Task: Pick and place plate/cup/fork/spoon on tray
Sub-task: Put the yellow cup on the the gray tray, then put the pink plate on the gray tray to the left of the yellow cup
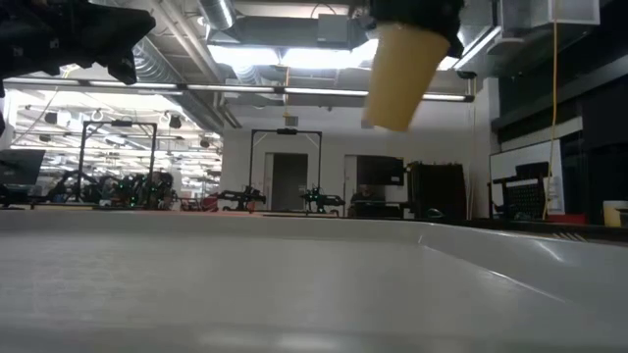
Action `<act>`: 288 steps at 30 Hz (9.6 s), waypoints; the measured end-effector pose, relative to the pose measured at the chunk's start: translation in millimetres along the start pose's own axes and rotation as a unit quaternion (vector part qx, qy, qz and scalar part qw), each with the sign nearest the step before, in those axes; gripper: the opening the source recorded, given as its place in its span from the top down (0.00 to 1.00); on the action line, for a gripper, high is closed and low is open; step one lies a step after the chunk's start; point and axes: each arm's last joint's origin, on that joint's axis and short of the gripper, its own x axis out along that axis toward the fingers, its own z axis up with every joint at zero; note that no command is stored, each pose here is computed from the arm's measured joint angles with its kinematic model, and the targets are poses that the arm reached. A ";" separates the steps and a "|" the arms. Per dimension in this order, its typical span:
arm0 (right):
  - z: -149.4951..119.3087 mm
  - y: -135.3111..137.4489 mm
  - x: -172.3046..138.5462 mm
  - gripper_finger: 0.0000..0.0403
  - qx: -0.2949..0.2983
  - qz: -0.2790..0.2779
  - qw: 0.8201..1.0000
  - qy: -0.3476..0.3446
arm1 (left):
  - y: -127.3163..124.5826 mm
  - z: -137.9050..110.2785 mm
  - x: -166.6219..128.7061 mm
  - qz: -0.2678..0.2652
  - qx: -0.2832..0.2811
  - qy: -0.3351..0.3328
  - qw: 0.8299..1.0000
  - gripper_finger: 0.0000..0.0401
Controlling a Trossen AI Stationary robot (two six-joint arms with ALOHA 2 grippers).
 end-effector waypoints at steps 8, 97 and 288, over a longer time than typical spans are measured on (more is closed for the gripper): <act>-16.9 62.6 31.4 1.00 -0.021 0.090 0.996 0.007 | 0.0 0.1 0.0 0.000 -0.001 -0.001 1.000 0.92; -26.3 88.8 76.6 0.70 -0.106 0.096 0.986 0.090 | 0.0 0.1 0.0 0.000 -0.001 0.000 1.000 0.92; -81.8 -143.1 27.1 0.70 0.193 -0.120 0.956 -0.183 | 68.8 -123.3 222.5 0.473 0.056 0.608 0.636 0.69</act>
